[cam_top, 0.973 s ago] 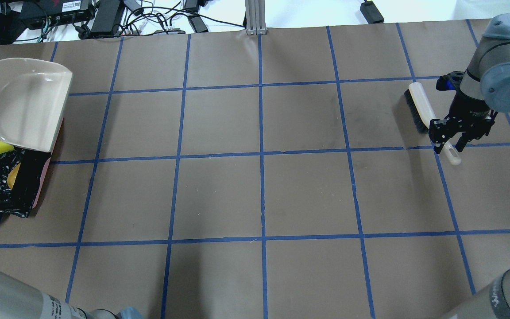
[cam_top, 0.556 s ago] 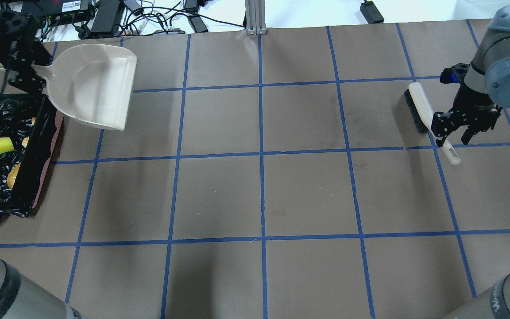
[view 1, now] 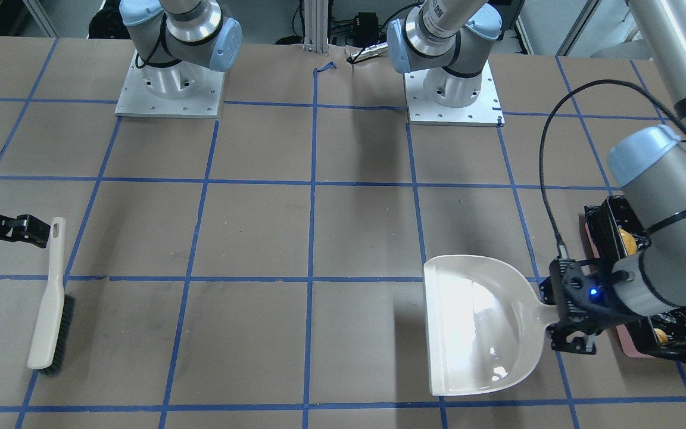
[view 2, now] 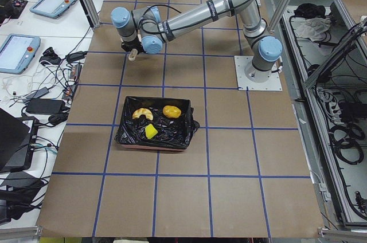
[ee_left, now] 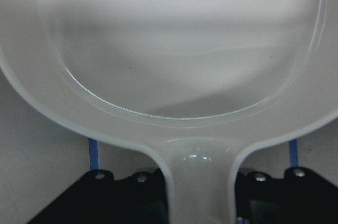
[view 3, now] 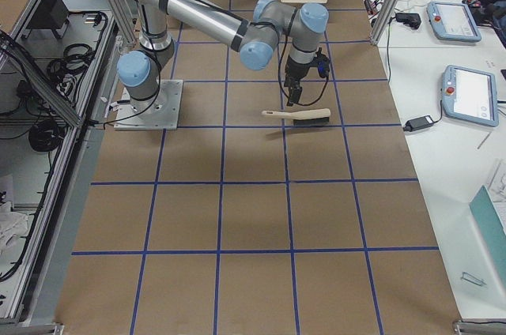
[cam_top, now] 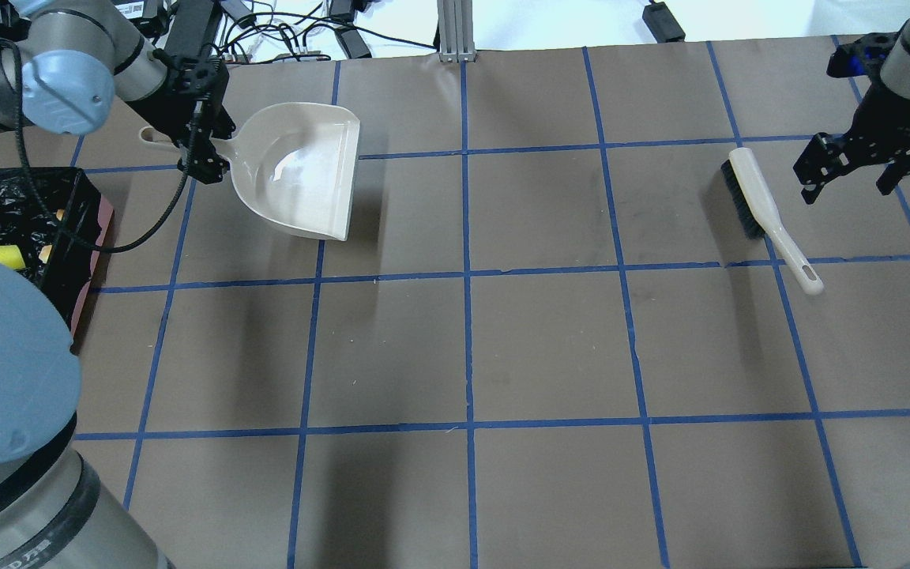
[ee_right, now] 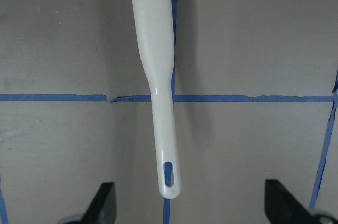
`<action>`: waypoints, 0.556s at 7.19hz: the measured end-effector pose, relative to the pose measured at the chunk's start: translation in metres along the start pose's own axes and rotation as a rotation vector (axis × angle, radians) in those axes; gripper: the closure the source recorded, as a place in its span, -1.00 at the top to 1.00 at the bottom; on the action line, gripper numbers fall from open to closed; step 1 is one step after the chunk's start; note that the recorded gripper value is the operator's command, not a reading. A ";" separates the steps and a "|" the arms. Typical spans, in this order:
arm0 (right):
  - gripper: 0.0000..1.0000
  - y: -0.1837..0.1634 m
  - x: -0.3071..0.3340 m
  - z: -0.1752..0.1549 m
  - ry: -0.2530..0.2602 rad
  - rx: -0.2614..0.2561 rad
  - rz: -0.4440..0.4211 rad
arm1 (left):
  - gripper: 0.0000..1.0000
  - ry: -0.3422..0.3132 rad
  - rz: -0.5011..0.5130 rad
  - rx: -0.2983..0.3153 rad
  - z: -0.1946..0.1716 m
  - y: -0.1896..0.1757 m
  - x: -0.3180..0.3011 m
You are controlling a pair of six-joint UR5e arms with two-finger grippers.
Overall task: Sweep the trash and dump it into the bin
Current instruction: 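Bring the empty dustpan back with the left gripper while the right releases the brush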
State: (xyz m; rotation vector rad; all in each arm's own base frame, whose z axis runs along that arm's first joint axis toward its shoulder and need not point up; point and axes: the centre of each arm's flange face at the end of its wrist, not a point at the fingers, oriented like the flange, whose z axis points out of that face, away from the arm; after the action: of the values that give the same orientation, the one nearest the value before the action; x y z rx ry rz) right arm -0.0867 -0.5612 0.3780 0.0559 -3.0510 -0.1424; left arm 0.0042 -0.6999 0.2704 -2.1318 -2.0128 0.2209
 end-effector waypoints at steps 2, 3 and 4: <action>1.00 0.031 -0.015 -0.047 -0.021 0.043 0.007 | -1.00 0.025 -0.024 -0.037 0.017 0.002 -0.002; 1.00 0.043 -0.035 -0.065 -0.032 0.060 0.026 | -1.00 0.035 -0.050 -0.057 0.021 0.003 -0.002; 1.00 0.047 -0.071 -0.080 -0.035 0.074 0.052 | -1.00 0.043 -0.063 -0.063 0.026 0.004 -0.002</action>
State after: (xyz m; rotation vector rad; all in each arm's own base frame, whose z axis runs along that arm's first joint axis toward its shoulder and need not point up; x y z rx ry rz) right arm -0.0106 -0.5184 0.4559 -0.0220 -3.0887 -0.0279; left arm 0.0016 -0.7006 0.2445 -2.0866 -2.0856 0.1028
